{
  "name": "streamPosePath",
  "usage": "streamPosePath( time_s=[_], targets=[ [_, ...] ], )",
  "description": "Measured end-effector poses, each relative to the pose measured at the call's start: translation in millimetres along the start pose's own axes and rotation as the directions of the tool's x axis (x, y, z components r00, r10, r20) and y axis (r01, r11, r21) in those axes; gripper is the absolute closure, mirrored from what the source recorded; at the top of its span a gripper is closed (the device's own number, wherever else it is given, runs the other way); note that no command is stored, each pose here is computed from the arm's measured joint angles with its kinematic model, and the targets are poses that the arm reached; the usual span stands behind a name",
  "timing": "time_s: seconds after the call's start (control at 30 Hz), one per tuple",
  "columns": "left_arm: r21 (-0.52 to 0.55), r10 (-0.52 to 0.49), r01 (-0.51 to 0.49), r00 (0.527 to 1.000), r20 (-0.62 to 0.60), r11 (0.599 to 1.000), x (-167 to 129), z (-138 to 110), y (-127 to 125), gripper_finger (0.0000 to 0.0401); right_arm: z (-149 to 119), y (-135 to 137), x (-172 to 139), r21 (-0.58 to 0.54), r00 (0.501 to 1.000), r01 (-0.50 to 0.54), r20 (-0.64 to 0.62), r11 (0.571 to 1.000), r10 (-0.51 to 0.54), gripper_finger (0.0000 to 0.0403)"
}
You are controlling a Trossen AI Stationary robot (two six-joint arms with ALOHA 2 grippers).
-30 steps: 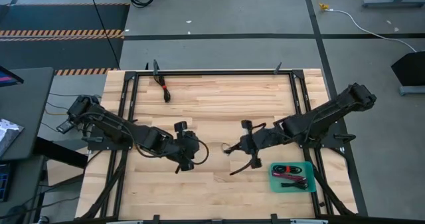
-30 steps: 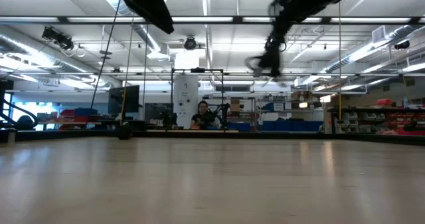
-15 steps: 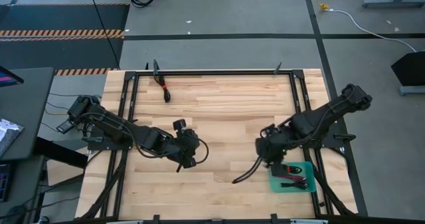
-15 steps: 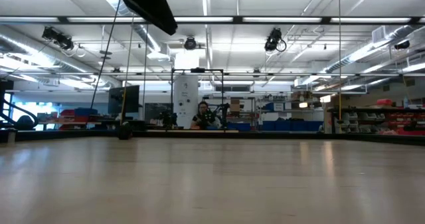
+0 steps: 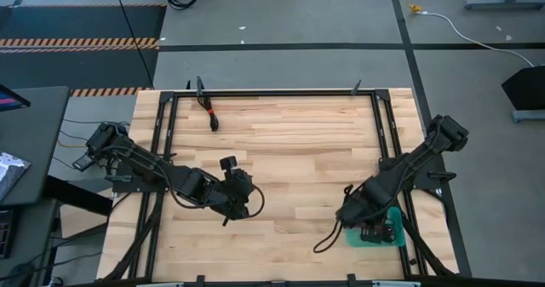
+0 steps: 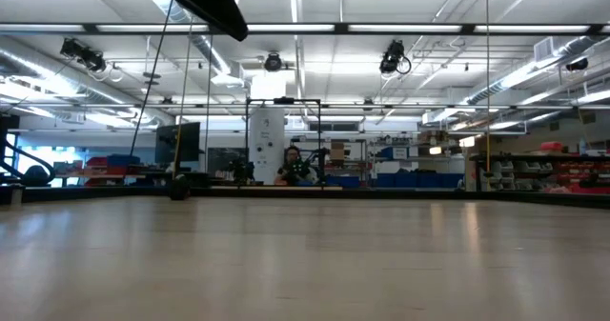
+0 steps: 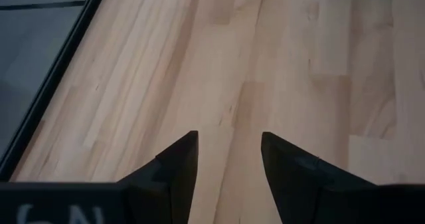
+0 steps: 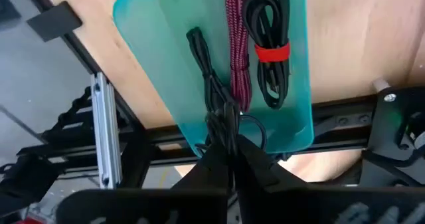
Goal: Pick and place USB-C Cables
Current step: Put the black charger cable into the green bin
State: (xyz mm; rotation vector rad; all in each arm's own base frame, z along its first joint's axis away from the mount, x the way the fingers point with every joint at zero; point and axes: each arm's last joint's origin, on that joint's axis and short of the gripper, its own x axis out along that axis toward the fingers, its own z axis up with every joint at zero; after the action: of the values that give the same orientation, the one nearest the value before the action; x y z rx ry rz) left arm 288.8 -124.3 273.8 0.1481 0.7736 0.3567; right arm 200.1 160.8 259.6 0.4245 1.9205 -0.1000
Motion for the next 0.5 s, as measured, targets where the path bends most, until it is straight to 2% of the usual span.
streamPosePath(
  time_s=[0.2,0.33,0.5],
  targets=[
    [0.010,-0.005,0.005,1.000,0.002,1.000,-1.1,-0.4,-1.4,0.0229,10.6,9.7,15.1,0.006,0.997,0.070,0.038,0.998,-0.070,0.0373],
    [0.010,-0.005,0.005,1.000,0.002,1.000,-1.1,-0.4,-1.5,0.0229,15.2,18.5,25.5,-0.013,0.997,0.070,0.031,0.997,-0.070,0.0326],
    [0.009,-0.005,0.005,1.000,0.002,1.000,-1.1,-0.4,-1.5,0.0229,16.1,25.1,39.2,-0.031,0.992,0.122,0.001,0.992,-0.122,0.0262]
  ],
)
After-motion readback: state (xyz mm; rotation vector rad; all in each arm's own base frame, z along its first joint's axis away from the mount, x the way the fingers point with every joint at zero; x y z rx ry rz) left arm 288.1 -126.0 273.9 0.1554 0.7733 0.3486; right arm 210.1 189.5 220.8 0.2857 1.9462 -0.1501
